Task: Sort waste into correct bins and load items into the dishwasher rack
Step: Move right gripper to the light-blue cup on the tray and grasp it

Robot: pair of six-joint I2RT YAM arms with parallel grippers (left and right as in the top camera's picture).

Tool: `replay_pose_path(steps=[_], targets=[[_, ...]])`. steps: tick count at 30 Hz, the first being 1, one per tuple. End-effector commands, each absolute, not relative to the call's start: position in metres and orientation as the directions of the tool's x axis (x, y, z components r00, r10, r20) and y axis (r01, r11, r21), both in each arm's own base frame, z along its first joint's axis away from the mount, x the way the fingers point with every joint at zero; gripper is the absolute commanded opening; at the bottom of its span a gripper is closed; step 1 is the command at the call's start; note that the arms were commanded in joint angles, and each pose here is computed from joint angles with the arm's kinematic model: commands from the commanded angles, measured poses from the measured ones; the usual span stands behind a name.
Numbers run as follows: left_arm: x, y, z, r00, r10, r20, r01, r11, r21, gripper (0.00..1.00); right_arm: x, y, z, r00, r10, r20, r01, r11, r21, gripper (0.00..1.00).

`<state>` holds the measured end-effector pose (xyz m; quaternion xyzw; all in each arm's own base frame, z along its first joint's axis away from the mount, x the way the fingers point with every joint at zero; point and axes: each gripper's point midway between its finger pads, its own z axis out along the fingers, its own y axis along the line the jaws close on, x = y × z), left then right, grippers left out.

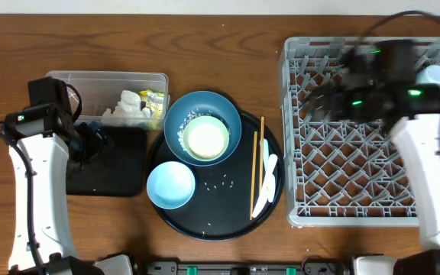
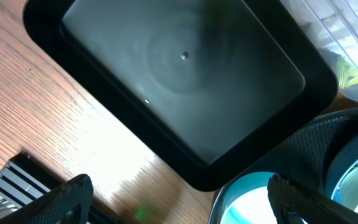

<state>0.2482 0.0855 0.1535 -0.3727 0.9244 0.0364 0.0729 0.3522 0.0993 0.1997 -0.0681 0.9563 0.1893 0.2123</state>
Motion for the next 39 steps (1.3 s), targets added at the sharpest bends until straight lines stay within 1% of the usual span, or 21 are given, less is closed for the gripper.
replay_pose_path(steps=[1,7,11,17,18,20,23,30,34,39], targets=[[0.246,0.088,0.151,-0.707,-0.69,-0.158,-0.701,0.712,0.027,0.91,0.332,0.146,0.189,-0.93,-0.093,-0.356,-0.236,0.892,0.385,0.99],[0.246,0.088,0.151,-0.707,-0.689,-0.159,-0.701,0.712,0.028,0.91,0.3,0.197,0.165,-0.935,-0.166,-0.315,-0.256,0.928,0.27,0.99],[0.246,0.088,0.151,-0.707,-0.69,-0.158,-0.701,0.712,0.028,0.91,0.275,0.238,0.153,-0.929,-0.207,-0.307,-0.3,0.906,0.297,0.99],[0.246,0.088,0.151,-0.707,-0.69,-0.158,-0.701,0.712,0.028,0.91,0.242,0.272,0.128,-0.938,-0.214,-0.272,-0.301,0.893,0.336,0.99],[0.246,0.088,0.151,-0.707,-0.69,-0.158,-0.701,0.712,0.028,0.91,0.236,0.278,0.123,-0.937,-0.224,-0.267,-0.309,0.889,0.339,0.97],[0.246,0.088,0.151,-0.706,-0.69,-0.158,-0.701,0.712,0.027,0.91,0.229,0.287,0.117,-0.932,-0.248,-0.264,-0.33,0.881,0.339,0.9],[0.246,0.088,0.151,-0.706,-0.69,-0.158,-0.701,0.712,0.027,0.91,0.221,0.302,0.106,-0.922,-0.288,-0.258,-0.365,0.868,0.337,0.89],[0.246,0.088,0.151,-0.707,-0.69,-0.158,-0.701,0.712,0.028,0.91,0.209,0.328,0.068,-0.928,-0.313,-0.202,-0.365,0.871,0.328,0.9],[0.246,0.088,0.151,-0.706,-0.69,-0.159,-0.701,0.712,0.027,0.91,0.209,0.341,0.054,-0.924,-0.319,-0.21,-0.374,0.866,0.333,0.86],[0.246,0.088,0.151,-0.706,-0.69,-0.158,-0.701,0.712,0.027,0.91,0.212,0.35,0.036,-0.936,-0.287,-0.205,-0.342,0.88,0.33,0.78]])
